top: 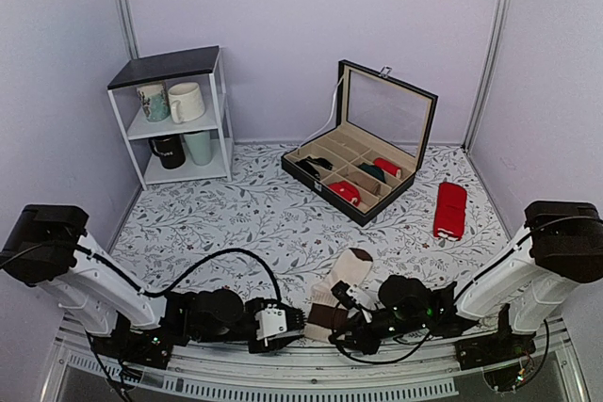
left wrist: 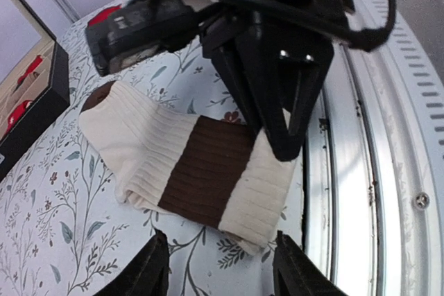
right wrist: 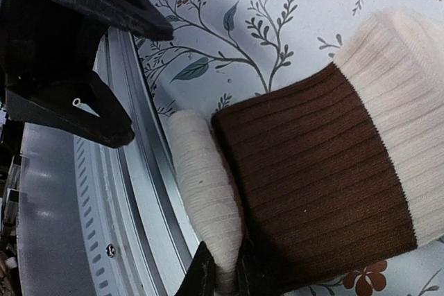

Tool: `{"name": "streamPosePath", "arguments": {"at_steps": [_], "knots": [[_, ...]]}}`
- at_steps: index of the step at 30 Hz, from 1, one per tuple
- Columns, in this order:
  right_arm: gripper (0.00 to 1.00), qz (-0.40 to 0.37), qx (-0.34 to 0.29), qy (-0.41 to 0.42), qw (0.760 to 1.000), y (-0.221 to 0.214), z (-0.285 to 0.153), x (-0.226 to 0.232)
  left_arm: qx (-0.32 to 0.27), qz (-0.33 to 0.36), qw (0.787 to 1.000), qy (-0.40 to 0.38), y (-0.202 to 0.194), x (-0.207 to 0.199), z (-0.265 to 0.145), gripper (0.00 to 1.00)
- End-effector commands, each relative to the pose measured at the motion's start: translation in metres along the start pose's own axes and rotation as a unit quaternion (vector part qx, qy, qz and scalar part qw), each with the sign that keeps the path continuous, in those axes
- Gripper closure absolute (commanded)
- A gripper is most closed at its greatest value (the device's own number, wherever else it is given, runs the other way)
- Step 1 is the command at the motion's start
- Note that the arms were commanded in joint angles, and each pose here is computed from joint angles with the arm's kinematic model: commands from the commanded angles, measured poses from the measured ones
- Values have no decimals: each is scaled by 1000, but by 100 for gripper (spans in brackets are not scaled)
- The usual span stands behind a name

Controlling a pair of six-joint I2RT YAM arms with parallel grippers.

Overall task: Roll the socks
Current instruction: Roll a pair of socks at the center of the board.

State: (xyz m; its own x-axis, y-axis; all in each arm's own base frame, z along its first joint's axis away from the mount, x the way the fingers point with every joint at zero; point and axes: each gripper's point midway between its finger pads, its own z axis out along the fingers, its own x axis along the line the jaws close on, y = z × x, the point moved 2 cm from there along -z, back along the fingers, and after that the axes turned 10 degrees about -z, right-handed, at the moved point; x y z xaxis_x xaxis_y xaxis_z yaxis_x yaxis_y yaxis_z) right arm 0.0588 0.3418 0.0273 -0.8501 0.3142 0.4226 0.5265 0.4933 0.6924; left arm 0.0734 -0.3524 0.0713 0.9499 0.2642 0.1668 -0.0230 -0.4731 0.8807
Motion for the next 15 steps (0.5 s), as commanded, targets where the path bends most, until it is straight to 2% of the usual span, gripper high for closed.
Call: {"name": "streamPosePath", "arguments": {"at_steps": [1,11,15], "knots": [[91,85,154,-24,984,-78,-7,-18,-17,34,999,-25,5,-14,4,48],[91,90,166,-24,982,-82,-4,-21,-23,50,997,-62,3,-28,16,47],[91,89,162,-25,982,-79,-6,-22,-1,47,996,-72,-7,-33,24,49]]}}
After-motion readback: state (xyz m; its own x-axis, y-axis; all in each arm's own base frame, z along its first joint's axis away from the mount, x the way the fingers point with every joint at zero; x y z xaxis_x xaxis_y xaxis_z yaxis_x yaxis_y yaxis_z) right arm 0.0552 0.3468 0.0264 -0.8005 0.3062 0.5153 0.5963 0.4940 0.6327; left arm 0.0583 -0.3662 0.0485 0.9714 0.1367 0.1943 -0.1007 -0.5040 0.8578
